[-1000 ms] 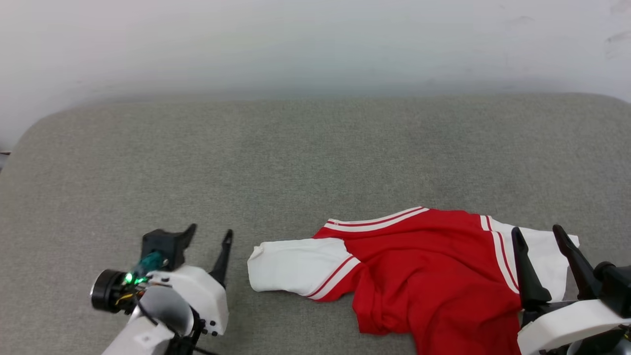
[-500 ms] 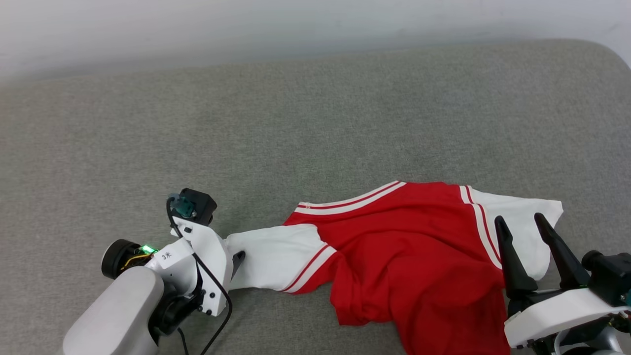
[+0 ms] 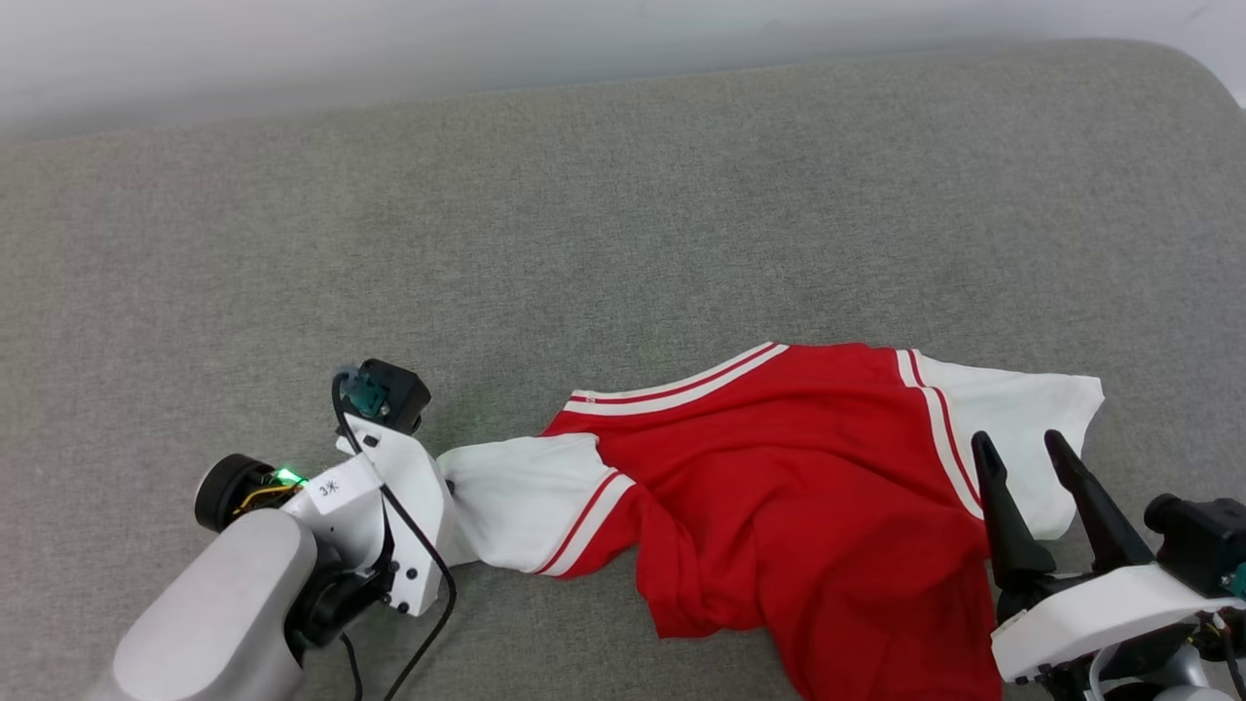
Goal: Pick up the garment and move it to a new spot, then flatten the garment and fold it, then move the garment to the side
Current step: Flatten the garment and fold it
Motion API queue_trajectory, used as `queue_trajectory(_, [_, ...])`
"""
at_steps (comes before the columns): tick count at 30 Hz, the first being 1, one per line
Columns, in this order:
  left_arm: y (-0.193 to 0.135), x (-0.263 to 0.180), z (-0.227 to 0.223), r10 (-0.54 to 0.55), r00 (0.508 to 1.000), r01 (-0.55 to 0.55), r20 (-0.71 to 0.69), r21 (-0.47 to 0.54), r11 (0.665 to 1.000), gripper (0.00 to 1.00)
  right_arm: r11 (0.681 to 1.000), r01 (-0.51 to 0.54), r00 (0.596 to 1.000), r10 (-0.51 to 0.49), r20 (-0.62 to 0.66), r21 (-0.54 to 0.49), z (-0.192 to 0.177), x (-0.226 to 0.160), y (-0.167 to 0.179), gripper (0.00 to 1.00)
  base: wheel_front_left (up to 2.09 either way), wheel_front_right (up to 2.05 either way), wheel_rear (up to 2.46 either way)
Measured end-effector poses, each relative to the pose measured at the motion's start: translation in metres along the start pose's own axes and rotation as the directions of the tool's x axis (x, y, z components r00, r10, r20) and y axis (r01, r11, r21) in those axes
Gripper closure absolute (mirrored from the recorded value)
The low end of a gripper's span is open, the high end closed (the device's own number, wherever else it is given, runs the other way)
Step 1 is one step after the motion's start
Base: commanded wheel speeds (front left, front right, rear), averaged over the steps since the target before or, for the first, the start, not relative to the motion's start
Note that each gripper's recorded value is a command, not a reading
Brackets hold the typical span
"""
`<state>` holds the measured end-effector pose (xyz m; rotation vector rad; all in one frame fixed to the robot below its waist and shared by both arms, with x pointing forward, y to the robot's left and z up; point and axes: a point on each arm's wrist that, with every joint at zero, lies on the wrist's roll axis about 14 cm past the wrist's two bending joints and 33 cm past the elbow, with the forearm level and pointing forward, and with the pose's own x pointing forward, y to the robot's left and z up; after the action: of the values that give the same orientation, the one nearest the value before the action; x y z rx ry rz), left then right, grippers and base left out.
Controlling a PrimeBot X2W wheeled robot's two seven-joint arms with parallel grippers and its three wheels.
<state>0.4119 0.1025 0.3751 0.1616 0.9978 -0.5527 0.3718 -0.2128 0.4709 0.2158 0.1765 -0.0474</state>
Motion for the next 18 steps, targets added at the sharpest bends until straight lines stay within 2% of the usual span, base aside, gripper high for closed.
queue_trajectory(5, [0.012, -0.013, 0.018, 0.076, 0.986, -0.073, 0.151, -0.025, 0.997, 1.0, 0.999, 0.024, 0.999, -0.023, -0.024, 0.042, -0.005, -0.002, -0.008, 0.0, 0.0, 0.0, 0.0])
queue_trajectory(11, [0.03, -0.042, 0.037, 0.18, 0.925, -0.158, 0.334, -0.09, 0.983, 1.0, 0.99, 0.118, 0.989, -0.111, -0.096, 0.073, -0.017, -0.002, -0.04, 0.0, 0.0, 0.0, 0.0])
queue_trajectory(15, [0.039, -0.062, 0.041, 0.239, 0.878, -0.204, 0.414, -0.128, 0.971, 1.0, 0.974, 0.202, 0.963, -0.179, -0.201, 0.098, -0.032, -0.005, -0.07, 0.0, 0.0, 0.0, 0.0])
queue_trajectory(18, [0.042, -0.076, 0.044, 0.266, 0.848, -0.222, 0.458, -0.147, 0.964, 1.0, 0.961, 0.257, 0.928, -0.216, -0.304, 0.101, -0.044, -0.006, -0.091, 0.0, 0.0, 0.0, 0.0])
